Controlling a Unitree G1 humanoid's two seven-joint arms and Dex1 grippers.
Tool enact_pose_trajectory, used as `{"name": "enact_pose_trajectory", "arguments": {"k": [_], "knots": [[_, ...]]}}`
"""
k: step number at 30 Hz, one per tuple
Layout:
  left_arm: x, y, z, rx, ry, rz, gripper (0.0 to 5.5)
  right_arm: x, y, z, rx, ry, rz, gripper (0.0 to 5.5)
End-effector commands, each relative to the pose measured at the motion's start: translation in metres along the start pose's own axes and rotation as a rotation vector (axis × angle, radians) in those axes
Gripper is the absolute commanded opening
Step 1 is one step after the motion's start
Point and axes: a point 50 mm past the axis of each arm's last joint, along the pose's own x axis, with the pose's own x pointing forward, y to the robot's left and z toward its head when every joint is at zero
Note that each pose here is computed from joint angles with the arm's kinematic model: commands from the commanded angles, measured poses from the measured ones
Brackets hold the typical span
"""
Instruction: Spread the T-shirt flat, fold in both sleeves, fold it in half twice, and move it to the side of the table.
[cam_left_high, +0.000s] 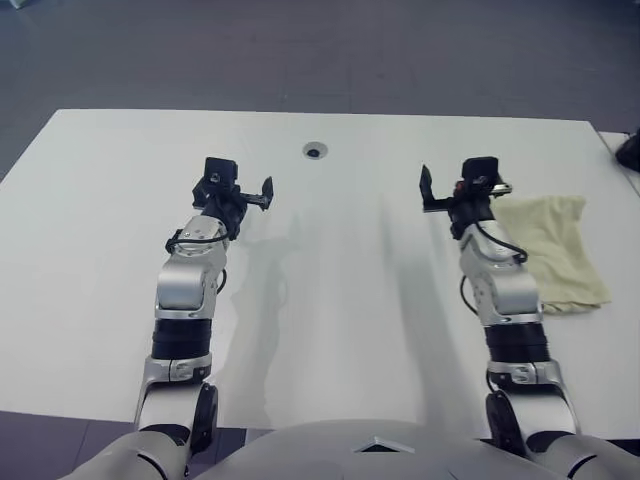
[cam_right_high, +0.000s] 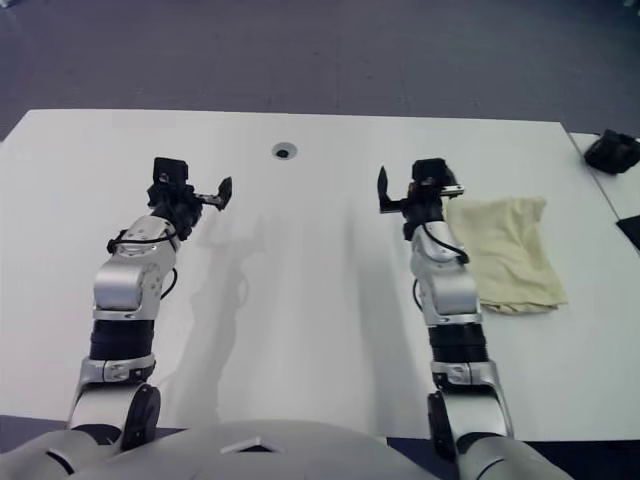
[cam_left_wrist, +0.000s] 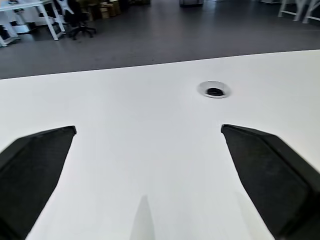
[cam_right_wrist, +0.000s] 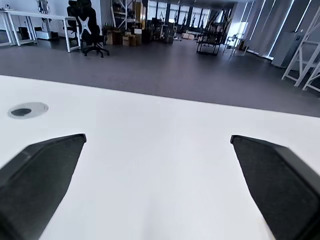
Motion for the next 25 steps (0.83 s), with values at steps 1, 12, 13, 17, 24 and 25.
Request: {"name": "enact_pose_trajectory", "arguments": {"k": [1, 12, 13, 17, 24, 25], "knots": [[0.0076, -0.0107, 0.0107, 0.007, -0.048, -0.048, 5.40, -0.0021, -0.0108, -0.0068, -0.025, 0.018, -0.051, 5.39], [0.0089, -0.0140, 0.0109, 0.055, -0.046, -0.090, 5.40, -0.0074, -0.0137, -0.0122, -0.046, 0.029, -0.082, 5.39], [0.0093, -0.0142, 0.0111, 0.060, -0.046, -0.092, 5.40, -0.0076, -0.0135, -0.0126, -0.044, 0.030, -0.084, 5.39], [0.0123, -0.0139, 0.0133, 0.065, -0.052, -0.092, 5.40, -0.0065, -0.0138, -0.0128, -0.027, 0.027, -0.095, 5.39], [0.0139, -0.0118, 0.0169, 0.064, -0.072, -0.072, 5.40, -0.0012, -0.0125, -0.0108, -0.039, 0.018, -0.075, 5.39], [0.0138, -0.0113, 0.0166, 0.063, -0.073, -0.066, 5.40, -0.0008, -0.0127, -0.0108, -0.040, 0.017, -0.073, 5.39]]}}
